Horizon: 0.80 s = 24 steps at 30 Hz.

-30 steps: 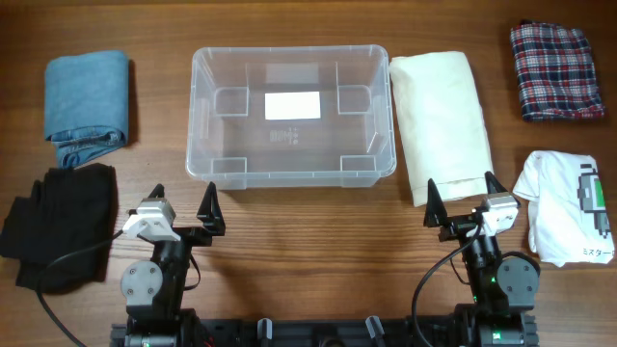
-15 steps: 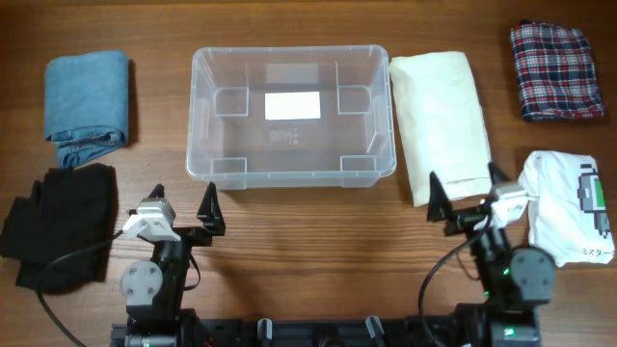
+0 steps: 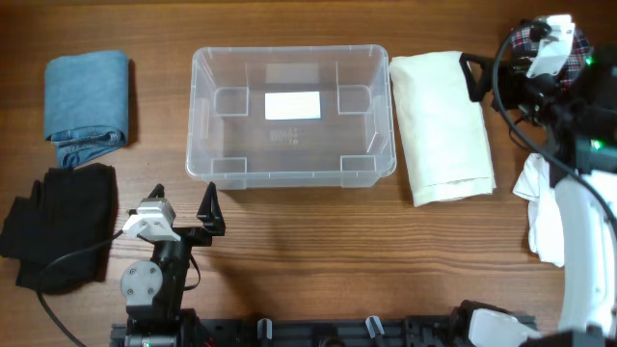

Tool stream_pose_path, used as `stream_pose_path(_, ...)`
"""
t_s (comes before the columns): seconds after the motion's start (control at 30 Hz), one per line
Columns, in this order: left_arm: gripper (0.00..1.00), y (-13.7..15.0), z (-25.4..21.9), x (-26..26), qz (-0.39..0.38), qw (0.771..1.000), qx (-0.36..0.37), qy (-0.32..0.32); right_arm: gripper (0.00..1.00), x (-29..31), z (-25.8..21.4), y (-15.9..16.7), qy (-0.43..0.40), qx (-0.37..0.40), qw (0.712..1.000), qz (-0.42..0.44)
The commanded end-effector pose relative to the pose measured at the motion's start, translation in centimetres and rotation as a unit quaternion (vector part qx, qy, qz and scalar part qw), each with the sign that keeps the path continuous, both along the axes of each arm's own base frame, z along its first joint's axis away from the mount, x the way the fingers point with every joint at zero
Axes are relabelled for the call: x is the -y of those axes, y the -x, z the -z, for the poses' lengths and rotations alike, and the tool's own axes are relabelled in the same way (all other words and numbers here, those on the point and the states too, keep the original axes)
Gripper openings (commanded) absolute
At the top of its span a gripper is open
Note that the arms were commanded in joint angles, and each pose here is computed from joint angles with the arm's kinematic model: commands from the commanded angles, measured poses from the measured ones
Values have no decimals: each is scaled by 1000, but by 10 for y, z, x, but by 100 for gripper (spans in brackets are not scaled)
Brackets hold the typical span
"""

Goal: Pack container
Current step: 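Lower the right gripper and grasp the cream cloth's edge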

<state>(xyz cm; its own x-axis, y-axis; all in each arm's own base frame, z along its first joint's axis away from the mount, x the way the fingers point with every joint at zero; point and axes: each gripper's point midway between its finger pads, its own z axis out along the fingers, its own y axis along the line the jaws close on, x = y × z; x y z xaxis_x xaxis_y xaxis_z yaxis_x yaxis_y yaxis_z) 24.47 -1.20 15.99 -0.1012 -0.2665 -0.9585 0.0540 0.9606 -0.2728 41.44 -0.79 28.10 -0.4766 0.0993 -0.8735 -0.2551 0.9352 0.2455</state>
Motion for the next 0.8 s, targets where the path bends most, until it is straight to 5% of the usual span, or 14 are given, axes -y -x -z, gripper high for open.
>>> stream_pose_path(0.0, 100, 0, 1, -3, -8, 1000, 1, 5, 100, 16, 26, -18, -6, -23, 1000, -5)
stream_pose_path(0.47, 100, 0, 1, -3, -8, 1000, 1, 5, 100, 88, 197, -31, -34, -204, 977, 54)
stream_pose_path(0.77, 100, 0, 1, -3, -8, 1000, 1, 5, 100, 89, 236, -35, -33, -224, 973, 42)
